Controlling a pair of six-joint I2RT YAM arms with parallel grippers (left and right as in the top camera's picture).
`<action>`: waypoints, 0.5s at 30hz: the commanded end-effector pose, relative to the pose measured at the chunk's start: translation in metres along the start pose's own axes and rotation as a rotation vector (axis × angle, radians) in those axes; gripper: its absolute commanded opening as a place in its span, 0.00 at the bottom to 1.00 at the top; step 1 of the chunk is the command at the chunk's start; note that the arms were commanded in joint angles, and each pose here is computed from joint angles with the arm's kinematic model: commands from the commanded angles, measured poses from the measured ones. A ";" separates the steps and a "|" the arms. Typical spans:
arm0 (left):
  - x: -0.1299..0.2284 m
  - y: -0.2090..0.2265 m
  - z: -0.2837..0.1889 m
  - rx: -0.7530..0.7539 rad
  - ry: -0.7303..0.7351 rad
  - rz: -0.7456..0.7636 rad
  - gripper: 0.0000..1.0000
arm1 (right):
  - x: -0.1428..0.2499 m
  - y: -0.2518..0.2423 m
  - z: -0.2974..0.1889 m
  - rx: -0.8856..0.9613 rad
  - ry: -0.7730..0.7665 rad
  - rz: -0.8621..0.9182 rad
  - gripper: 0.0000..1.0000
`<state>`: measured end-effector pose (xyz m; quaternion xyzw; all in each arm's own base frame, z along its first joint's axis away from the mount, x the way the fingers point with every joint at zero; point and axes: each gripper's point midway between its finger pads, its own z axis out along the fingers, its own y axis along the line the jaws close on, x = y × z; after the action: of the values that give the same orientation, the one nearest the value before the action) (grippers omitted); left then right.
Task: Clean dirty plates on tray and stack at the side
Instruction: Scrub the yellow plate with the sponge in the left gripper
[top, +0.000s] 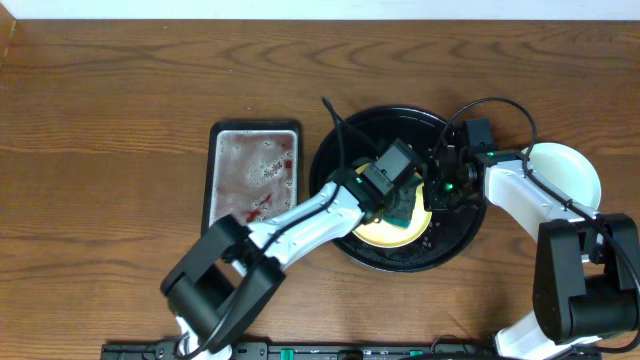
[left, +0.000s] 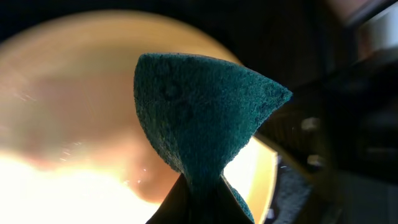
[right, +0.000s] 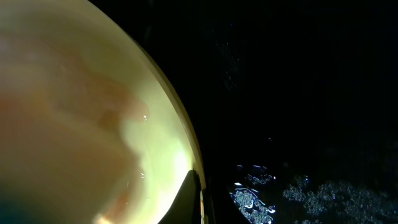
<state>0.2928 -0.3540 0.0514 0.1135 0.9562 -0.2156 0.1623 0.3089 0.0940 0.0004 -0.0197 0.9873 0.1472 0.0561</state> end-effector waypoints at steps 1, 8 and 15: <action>0.013 0.022 0.021 -0.065 0.051 -0.037 0.08 | 0.022 -0.005 0.014 0.026 0.072 0.009 0.01; -0.004 0.062 0.005 -0.219 0.002 0.023 0.07 | 0.022 -0.005 0.014 0.026 0.073 0.009 0.01; -0.035 0.070 -0.050 -0.203 -0.084 0.014 0.07 | 0.020 -0.005 0.015 0.026 0.066 0.007 0.01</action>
<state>0.3157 -0.2928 0.0397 0.0972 0.9740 -0.1248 0.1622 0.3087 0.0943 0.0004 -0.0197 0.9872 0.1480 0.0556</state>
